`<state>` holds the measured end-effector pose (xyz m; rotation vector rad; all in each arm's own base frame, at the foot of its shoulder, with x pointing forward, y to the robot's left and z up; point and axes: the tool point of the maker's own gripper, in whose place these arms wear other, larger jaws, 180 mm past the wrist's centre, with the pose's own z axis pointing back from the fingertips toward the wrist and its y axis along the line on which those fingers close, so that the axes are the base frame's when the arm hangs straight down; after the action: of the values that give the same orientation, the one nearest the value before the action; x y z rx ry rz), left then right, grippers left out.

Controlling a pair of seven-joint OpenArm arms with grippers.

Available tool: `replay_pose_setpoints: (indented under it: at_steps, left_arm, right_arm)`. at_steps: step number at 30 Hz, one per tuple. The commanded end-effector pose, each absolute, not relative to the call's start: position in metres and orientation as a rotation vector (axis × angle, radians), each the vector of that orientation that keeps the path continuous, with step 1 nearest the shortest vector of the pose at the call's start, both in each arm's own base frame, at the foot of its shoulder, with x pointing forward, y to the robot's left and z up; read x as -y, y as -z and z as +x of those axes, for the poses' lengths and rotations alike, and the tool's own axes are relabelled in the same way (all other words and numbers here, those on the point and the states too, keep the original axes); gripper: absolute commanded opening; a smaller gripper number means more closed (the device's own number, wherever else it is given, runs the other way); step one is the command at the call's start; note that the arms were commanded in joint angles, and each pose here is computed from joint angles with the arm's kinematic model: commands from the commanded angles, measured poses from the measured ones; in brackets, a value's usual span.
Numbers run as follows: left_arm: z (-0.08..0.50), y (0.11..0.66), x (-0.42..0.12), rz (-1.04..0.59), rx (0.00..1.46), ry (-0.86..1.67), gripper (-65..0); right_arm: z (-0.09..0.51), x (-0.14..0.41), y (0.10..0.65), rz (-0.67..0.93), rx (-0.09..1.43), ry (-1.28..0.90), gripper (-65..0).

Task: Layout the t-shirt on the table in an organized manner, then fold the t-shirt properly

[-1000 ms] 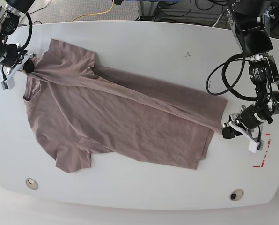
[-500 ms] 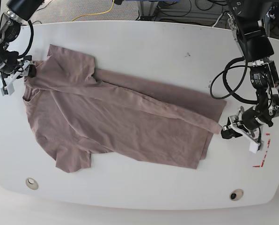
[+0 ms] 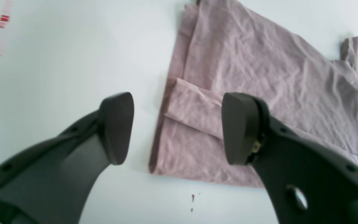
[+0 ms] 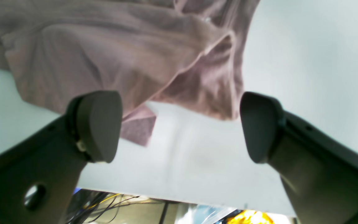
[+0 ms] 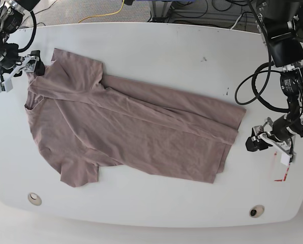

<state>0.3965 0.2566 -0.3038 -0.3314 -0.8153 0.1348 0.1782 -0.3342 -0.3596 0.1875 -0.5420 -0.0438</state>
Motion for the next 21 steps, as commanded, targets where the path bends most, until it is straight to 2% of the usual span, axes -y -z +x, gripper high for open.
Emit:
replay_pose_setpoints:
  at_steps: [1, 8, 21]
  left_arm:
    - [0.406, 0.273, -0.265, -0.309, 0.905, -0.104, -23.5]
    - [0.390, 0.265, -0.261, -0.267, 0.929, -0.046, -23.5]
    - [0.367, 0.251, -0.241, -0.234, 0.972, 0.048, -23.5]
  right_arm:
    - [0.176, 0.325, 0.353, 0.229, 0.582, 0.038, -7.9]
    - [0.159, 0.297, 0.372, 0.336, 0.571, 0.101, -7.9]
    - [0.157, 0.286, 0.395, 0.371, 0.534, 0.162, -7.9]
